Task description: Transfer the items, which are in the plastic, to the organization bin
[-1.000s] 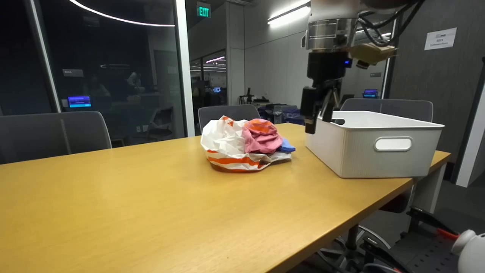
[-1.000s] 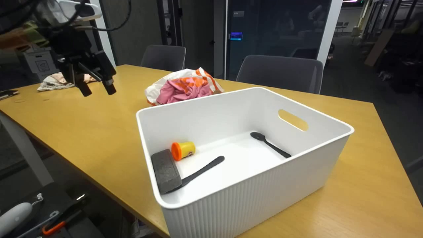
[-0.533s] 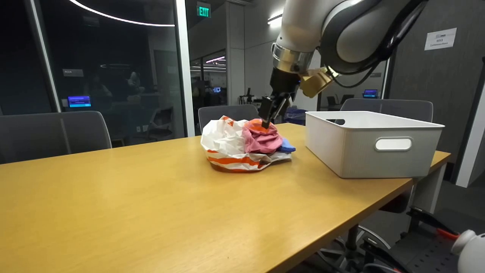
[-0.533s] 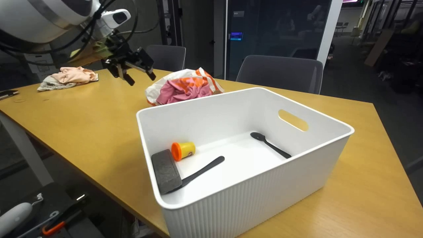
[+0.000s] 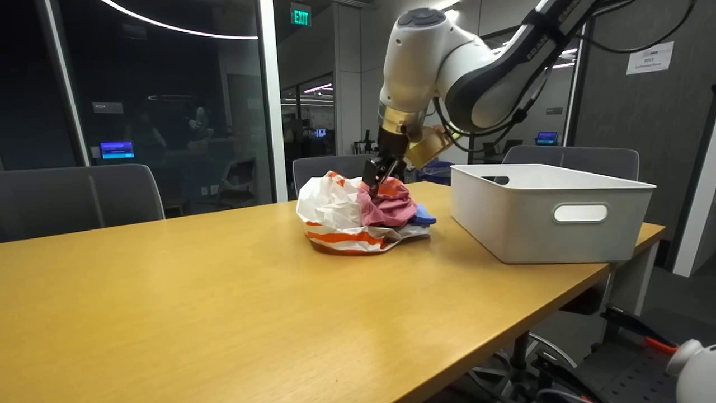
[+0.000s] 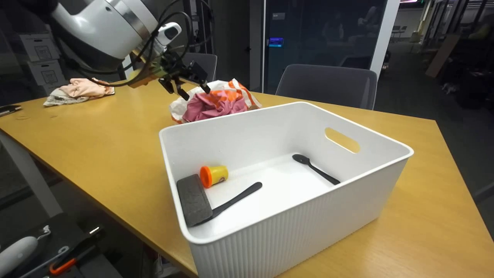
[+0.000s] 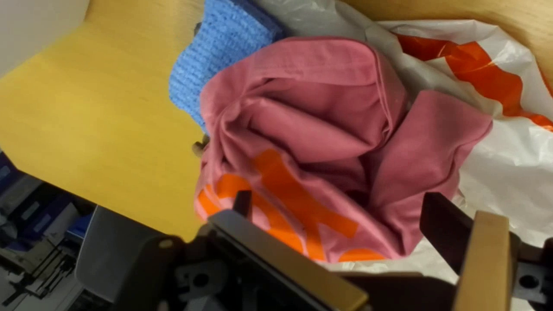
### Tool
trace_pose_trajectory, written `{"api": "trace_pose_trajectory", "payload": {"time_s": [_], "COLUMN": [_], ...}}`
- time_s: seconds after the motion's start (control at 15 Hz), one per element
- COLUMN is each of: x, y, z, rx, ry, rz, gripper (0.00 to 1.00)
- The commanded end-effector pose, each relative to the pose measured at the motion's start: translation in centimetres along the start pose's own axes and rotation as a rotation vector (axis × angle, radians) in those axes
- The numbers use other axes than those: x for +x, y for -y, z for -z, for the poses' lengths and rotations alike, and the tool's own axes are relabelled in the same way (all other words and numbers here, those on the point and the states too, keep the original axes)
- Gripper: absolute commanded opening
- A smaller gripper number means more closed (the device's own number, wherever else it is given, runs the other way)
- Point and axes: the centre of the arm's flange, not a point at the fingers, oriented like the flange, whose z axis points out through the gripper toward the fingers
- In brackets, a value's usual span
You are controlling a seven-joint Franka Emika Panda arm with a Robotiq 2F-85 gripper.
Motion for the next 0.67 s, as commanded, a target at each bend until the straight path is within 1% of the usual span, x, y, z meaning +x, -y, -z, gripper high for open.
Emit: {"api": "trace_pose_trajectory", "payload": {"time_s": [0.0,0.27,0.33,0.4,0.6], "x": [2.3,2.0,1.8,1.5,1.3], "y": [3.5,3.6,3.4,3.2,3.1], "z": [-6.6,-11.0,-11.8,-12.6,-12.5], "rx": [0.036,0.005,0.013,0.011,0.028], "ry": [0.008,-0.03,-0.017,-0.011,-0.009], "rz": [-0.059,-0.074,-0.083,-0.085,-0.093], "gripper": [1.0,1.0,0.75,0.75,0.51]}}
